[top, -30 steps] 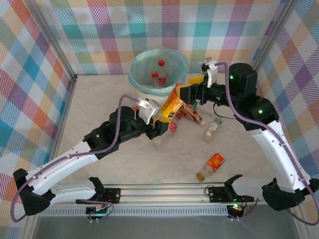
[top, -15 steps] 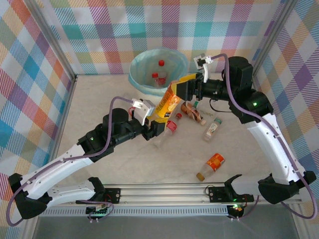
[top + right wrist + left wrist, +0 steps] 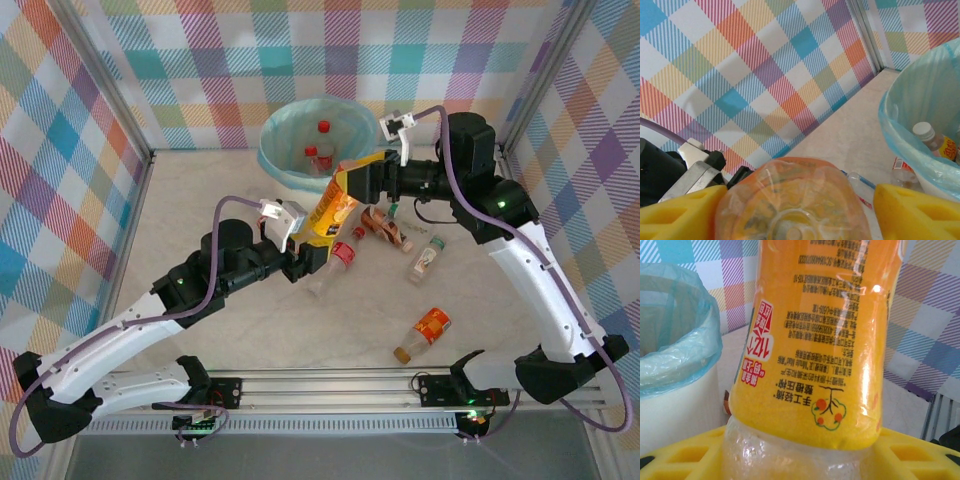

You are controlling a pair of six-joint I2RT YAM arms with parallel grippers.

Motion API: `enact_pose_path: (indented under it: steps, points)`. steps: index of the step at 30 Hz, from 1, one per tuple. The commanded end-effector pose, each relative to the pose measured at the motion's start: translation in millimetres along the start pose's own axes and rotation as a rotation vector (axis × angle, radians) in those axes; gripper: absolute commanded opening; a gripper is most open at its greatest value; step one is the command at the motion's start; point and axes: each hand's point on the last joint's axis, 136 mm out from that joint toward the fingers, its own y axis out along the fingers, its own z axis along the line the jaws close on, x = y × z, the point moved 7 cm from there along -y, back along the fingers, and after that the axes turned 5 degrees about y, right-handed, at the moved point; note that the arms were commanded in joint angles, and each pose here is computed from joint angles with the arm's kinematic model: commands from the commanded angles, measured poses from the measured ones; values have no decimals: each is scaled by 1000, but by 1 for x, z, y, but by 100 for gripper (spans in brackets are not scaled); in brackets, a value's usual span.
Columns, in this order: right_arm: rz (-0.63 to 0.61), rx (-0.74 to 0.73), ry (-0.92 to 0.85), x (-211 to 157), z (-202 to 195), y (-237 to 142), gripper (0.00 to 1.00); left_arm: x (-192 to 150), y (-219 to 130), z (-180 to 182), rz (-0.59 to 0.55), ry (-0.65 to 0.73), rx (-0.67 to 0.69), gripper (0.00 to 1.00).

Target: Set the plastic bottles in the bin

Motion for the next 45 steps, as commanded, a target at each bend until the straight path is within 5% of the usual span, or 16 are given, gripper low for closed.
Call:
enact_pose_path:
  steps: [1, 9, 16, 27, 35, 45]
  points:
    - [-6, 63, -20, 5, 11, -1, 71, 16, -6, 3, -70, -6, 15, 57]
    - [-24, 76, -23, 10, 14, -1, 51, 20, -10, 6, -79, -14, 38, 66]
    - [-156, -36, -105, 40, 19, -11, 49, 23, -29, 16, -85, -26, 144, 95]
    - [-314, -337, -362, 106, -9, 8, 47, 11, -87, 43, -86, -28, 422, 100]
    - [-170, -587, -445, 110, -79, 58, 47, -2, -106, 54, -7, -21, 538, 100]
    - [54, -639, -390, 75, -144, 110, 48, -8, -109, 57, 12, -20, 575, 100]
